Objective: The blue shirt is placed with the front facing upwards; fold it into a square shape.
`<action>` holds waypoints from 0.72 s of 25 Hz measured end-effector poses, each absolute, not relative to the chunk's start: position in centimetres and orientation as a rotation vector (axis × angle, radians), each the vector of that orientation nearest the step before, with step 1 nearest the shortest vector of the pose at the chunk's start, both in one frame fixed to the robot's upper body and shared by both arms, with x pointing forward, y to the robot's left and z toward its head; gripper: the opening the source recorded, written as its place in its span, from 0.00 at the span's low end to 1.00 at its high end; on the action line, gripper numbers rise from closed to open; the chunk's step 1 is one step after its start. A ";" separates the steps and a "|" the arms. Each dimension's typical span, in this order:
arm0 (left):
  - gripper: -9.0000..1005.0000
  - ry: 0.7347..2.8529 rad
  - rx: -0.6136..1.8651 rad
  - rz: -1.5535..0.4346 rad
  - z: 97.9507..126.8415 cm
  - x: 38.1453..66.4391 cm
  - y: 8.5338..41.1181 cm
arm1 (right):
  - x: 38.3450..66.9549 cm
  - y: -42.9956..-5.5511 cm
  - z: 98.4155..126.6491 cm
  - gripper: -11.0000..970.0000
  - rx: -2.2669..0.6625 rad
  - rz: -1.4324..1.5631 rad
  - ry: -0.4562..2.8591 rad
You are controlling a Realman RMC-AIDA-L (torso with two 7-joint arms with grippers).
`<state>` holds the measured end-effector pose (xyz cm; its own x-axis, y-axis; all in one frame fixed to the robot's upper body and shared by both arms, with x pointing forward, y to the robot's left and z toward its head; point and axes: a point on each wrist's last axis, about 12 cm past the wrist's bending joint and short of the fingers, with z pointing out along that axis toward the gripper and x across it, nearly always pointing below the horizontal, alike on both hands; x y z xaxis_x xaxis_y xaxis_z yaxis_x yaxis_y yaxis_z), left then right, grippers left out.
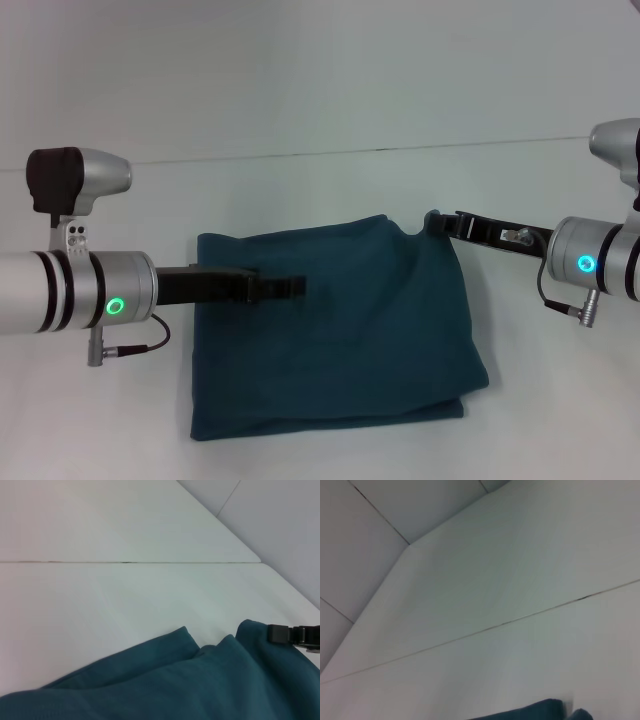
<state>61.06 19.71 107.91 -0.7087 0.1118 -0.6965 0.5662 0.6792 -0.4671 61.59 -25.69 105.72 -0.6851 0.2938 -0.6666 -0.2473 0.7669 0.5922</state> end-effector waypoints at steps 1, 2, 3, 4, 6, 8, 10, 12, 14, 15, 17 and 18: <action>0.87 2.244 0.518 -0.912 107.9 61.1 19.7 | 61.6 -25.8 105.7 0.18 0.036 0.863 2.160; 0.87 2.244 0.518 -0.913 107.9 61.0 19.7 | 61.6 -25.8 105.7 0.18 0.037 0.861 2.161; 0.87 2.244 0.518 -0.913 107.9 61.0 19.7 | 61.6 -25.8 105.7 0.19 0.038 0.859 2.161; 0.87 2.244 0.519 -0.913 107.9 61.0 19.7 | 61.6 -25.9 105.7 0.19 0.039 0.857 2.162; 0.87 2.245 0.518 -0.914 107.9 61.0 19.7 | 61.6 -26.1 105.6 0.20 0.051 0.848 2.162; 0.87 2.246 0.518 -0.914 107.8 61.0 19.7 | 61.6 -26.5 105.5 0.20 0.078 0.827 2.158; 0.87 2.246 0.518 -0.914 107.8 61.0 19.7 | 61.7 -27.0 105.5 0.21 0.112 0.808 2.147; 0.87 2.246 0.518 -0.914 107.8 61.0 19.7 | 61.8 -27.5 105.6 0.26 0.140 0.799 2.135; 0.87 2.248 0.515 -0.914 107.7 60.9 19.7 | 61.9 -28.0 105.8 0.36 0.160 0.792 2.120; 0.87 2.249 0.514 -0.913 107.7 60.9 19.8 | 61.9 -28.4 106.0 0.41 0.164 0.789 2.111; 0.87 2.250 0.513 -0.914 107.7 60.9 19.8 | 61.8 -29.0 106.3 0.50 0.161 0.790 2.098; 0.87 2.250 0.512 -0.914 107.6 60.9 19.8 | 61.8 -29.1 106.4 0.54 0.156 0.795 2.095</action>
<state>60.87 19.82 107.65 -0.7142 0.1092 -0.6914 0.5605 0.6809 -0.4714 61.79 -29.14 106.42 -0.6175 0.3815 -0.6878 -0.1709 0.7885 0.5908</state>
